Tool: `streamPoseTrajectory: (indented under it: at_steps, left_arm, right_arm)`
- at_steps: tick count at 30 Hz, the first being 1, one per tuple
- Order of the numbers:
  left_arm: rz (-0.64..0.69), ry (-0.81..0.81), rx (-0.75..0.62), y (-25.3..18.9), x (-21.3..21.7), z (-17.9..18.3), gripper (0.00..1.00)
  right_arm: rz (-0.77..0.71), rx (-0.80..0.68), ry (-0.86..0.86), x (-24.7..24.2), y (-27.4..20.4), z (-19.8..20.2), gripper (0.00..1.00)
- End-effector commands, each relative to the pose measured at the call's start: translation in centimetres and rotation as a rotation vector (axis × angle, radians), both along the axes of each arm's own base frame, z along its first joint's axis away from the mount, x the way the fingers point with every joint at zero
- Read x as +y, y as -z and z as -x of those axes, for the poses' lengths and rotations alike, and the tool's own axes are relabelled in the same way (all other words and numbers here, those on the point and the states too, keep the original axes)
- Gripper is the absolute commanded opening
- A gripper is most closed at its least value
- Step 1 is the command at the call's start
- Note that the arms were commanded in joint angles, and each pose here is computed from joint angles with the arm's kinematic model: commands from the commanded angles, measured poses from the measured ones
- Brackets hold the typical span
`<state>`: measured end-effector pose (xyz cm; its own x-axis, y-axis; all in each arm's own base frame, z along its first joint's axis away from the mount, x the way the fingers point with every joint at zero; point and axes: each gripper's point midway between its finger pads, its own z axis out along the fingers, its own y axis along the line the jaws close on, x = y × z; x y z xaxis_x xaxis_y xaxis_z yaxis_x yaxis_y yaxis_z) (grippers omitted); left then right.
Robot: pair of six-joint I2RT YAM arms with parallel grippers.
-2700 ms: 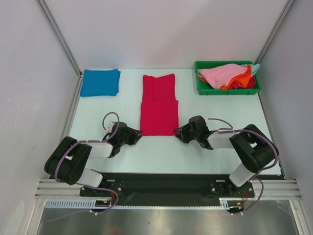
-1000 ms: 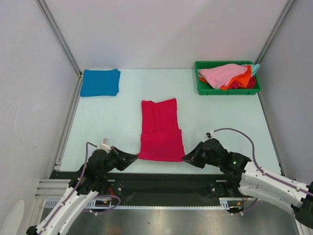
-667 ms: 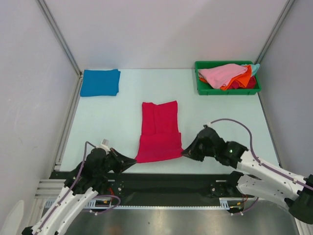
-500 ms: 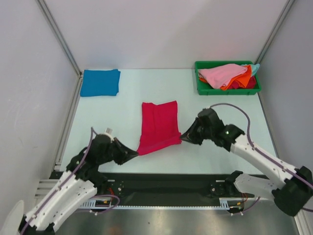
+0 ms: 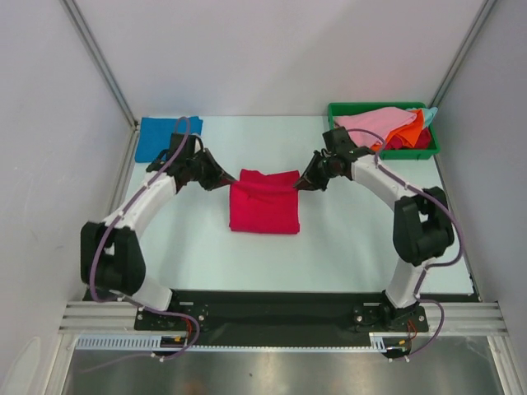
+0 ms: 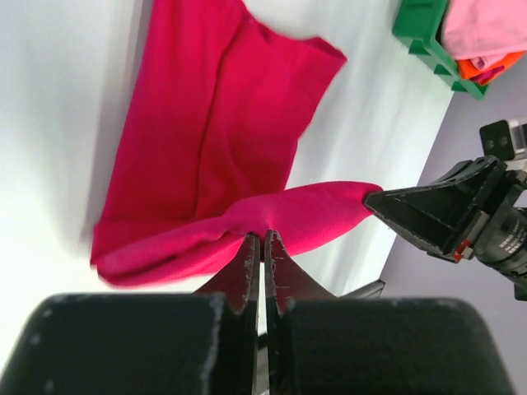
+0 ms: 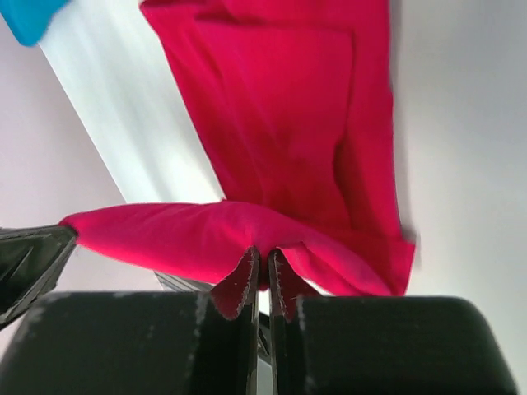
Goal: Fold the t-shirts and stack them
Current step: Fold the tshirt
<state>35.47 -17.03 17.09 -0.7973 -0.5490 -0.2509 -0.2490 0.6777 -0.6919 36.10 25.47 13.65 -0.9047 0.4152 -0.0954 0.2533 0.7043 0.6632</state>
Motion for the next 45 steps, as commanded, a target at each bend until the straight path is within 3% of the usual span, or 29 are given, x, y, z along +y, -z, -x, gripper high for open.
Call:
streamPoseTrajectory:
  at_steps: [1,12,26,31,35,37,40,42,44,45]
  left_arm:
    - [0.019,0.083,-0.075,-0.7,-0.6,-3.1,0.0]
    - [0.053,0.062,-0.067,1.1,-1.0,-9.9,0.0]
    - [0.061,0.04,0.001,5.0,-0.8,-14.1,0.0]
    - [0.025,0.04,0.017,6.4,-0.6,-15.6,0.01]
    - [-0.021,0.043,0.032,8.7,0.1,-17.5,0.07]
    - [-0.051,0.056,0.015,7.8,0.4,-18.7,0.18]
    - [-0.195,0.081,-0.027,6.1,2.4,-19.2,0.24]
    - [-0.261,0.054,-0.081,2.9,3.7,-18.3,0.33]
    - [-0.276,0.04,-0.138,0.7,4.1,-17.4,0.35]
    - [-0.271,0.047,-0.148,1.5,3.6,-16.5,0.36]
  right_arm:
    - [-0.062,-0.085,-0.047,0.7,-2.6,-3.1,0.0]
    - [-0.091,-0.045,-0.014,-0.6,0.1,-9.1,0.0]
    - [-0.129,0.003,-0.012,-1.0,3.8,-12.9,0.01]
    - [-0.156,-0.017,0.002,-1.6,3.9,-14.4,0.08]
    - [-0.129,-0.109,-0.021,-2.6,4.6,-18.1,0.33]
    - [-0.069,-0.094,-0.033,-4.1,4.7,-18.6,0.4]
    - [0.025,-0.199,-0.057,-6.0,1.7,-19.4,0.53]
    - [0.073,-0.272,-0.07,-7.1,-0.8,-18.5,0.53]
    - [0.092,-0.296,-0.065,-7.5,-1.8,-17.1,0.43]
    - [0.078,-0.278,-0.05,-7.2,0.1,-16.1,0.38]
